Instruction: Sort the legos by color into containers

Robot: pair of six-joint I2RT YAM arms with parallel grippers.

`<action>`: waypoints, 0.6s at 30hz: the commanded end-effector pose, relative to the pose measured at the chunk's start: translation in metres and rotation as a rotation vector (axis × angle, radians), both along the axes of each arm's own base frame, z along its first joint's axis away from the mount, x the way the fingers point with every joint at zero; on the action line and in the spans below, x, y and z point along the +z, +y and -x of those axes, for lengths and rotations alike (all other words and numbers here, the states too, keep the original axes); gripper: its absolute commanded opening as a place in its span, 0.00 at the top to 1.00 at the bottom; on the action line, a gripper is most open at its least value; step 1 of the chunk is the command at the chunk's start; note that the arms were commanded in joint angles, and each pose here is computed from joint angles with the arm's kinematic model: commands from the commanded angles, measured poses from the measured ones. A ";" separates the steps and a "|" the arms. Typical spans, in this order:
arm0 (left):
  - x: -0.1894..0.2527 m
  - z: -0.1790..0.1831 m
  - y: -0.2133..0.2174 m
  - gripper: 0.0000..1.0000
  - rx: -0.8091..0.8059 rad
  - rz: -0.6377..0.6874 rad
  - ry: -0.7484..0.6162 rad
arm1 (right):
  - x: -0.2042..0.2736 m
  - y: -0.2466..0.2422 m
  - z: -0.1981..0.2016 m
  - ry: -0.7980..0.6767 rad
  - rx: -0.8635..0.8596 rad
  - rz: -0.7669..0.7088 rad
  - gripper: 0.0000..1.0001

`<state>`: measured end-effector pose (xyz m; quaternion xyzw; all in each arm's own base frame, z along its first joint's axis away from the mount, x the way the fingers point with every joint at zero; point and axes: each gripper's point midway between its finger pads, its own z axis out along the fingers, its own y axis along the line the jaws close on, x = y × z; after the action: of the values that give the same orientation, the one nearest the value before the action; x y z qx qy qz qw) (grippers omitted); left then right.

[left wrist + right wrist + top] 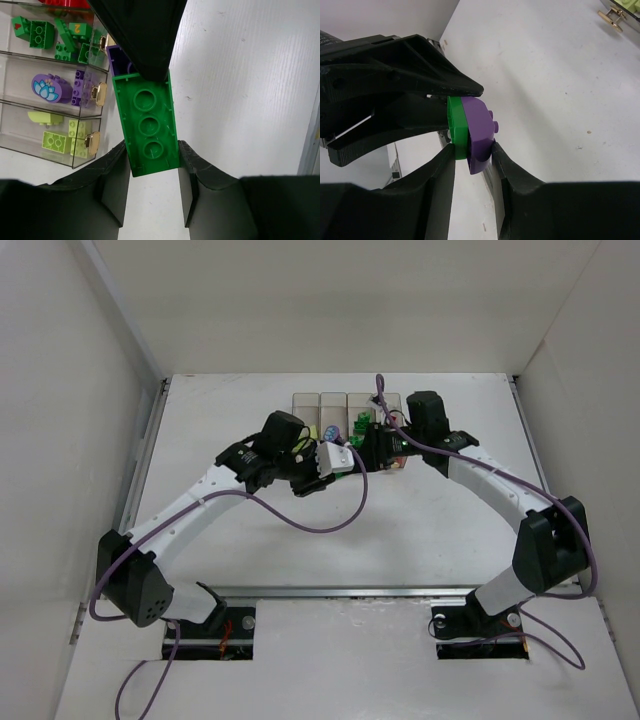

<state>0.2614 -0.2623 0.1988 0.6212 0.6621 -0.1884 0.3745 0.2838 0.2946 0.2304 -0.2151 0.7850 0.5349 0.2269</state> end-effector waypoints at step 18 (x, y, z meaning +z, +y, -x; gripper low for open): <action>0.020 0.006 -0.007 1.00 -0.003 0.116 -0.016 | 0.024 0.006 0.003 -0.066 0.059 -0.067 0.81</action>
<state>0.2607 -0.2625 0.1993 0.6059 0.6690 -0.1991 0.3818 0.2837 0.2945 0.2310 -0.2133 0.7847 0.5368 0.2251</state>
